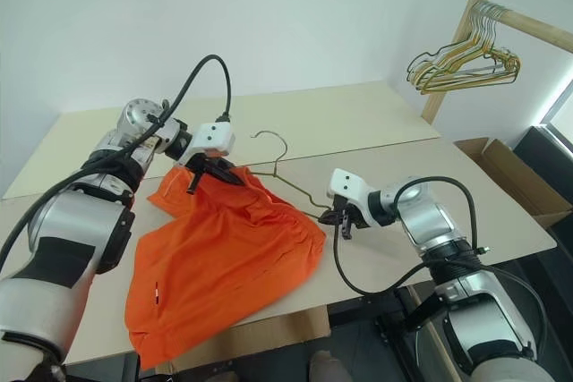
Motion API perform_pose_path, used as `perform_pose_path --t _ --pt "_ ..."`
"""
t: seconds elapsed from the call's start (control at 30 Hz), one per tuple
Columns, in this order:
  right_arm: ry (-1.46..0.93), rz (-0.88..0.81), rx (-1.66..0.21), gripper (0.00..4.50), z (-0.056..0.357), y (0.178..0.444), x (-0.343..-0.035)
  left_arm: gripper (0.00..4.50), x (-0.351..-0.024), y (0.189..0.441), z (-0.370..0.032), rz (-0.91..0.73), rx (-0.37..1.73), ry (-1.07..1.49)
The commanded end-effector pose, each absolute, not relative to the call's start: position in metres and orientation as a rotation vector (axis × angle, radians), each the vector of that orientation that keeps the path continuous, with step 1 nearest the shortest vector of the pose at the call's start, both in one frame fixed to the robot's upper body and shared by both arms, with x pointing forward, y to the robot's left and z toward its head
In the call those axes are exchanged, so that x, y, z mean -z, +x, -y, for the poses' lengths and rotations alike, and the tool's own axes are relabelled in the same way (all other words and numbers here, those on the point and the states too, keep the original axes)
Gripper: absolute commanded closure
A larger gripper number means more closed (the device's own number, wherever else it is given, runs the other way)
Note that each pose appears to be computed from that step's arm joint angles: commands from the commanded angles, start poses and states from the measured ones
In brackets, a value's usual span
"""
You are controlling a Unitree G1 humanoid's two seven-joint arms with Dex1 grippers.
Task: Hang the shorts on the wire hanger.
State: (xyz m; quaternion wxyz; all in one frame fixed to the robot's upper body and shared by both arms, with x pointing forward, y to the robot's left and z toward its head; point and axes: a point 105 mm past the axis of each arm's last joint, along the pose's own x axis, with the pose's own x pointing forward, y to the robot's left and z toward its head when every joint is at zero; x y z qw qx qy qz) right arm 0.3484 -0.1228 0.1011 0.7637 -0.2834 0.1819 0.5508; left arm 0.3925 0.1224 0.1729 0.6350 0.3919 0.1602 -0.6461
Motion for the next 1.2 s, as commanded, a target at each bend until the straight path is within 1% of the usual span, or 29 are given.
perform_pose_path --t 0.03,0.1,0.17,0.2,0.23,0.33,0.37,0.4,0.43,0.5,0.53,0.63,0.7,0.77,0.87,0.97,1.07,1.2 --pt "-0.701 -0.214 -1.186 4.5 0.116 0.353 -0.123 4.46 -0.182 0.395 -0.124 -0.316 1.456 0.931" --pt "-0.694 -0.194 -1.171 4.5 0.117 0.355 -0.125 4.46 -0.185 0.392 -0.125 -0.308 1.481 0.935" --pt "-0.697 -0.199 -1.163 3.93 0.119 0.356 -0.128 4.5 -0.19 0.392 -0.125 -0.281 1.479 0.949" --pt "-0.702 -0.2 -1.155 3.82 0.122 0.357 -0.129 4.5 -0.192 0.393 -0.125 -0.266 1.468 0.957" --pt "-0.681 -0.206 -1.144 3.53 0.125 0.357 -0.131 4.5 -0.194 0.394 -0.126 -0.256 1.46 0.965" --pt "-0.637 -0.224 -1.112 2.46 0.139 0.358 -0.137 4.5 -0.199 0.394 -0.128 -0.237 1.455 0.973" --pt "-0.623 -0.227 -1.088 2.1 0.146 0.359 -0.139 4.5 -0.202 0.394 -0.129 -0.23 1.453 0.975" --pt "-0.61 -0.227 -1.062 1.88 0.151 0.36 -0.141 4.5 -0.203 0.394 -0.13 -0.223 1.453 0.977" --pt "-0.583 -0.227 -1.022 1.47 0.158 0.362 -0.144 4.5 -0.205 0.394 -0.131 -0.215 1.448 0.979" --pt "-0.485 -0.253 -0.946 0.87 0.177 0.364 -0.15 4.5 -0.21 0.394 -0.133 -0.2 1.441 0.98" --pt "-0.44 -0.255 -0.928 0.87 0.184 0.363 -0.153 4.5 -0.211 0.394 -0.133 -0.193 1.437 0.981" --pt "-0.282 -0.254 -0.89 0.87 0.209 0.348 -0.158 4.5 -0.217 0.397 -0.134 -0.167 1.405 0.985" --pt "-0.175 -0.282 -0.891 0.87 0.218 0.332 -0.154 4.5 -0.221 0.399 -0.135 -0.151 1.385 0.983" --pt "-0.065 -0.315 -0.9 0.87 0.219 0.317 -0.145 4.5 -0.225 0.399 -0.135 -0.138 1.379 0.978" --pt "0.037 -0.358 -0.908 0.87 0.206 0.3 -0.127 4.5 -0.231 0.399 -0.135 -0.118 1.372 0.973" --pt "0.129 -0.397 -0.926 0.87 0.177 0.293 -0.11 4.5 -0.234 0.399 -0.134 -0.111 1.372 0.971" --pt "0.209 -0.409 -0.947 0.87 0.146 0.291 -0.101 4.5 -0.234 0.4 -0.134 -0.111 1.367 0.976" --pt "0.28 -0.421 -0.947 0.87 0.127 0.294 -0.097 4.5 -0.234 0.4 -0.135 -0.112 1.362 0.978"
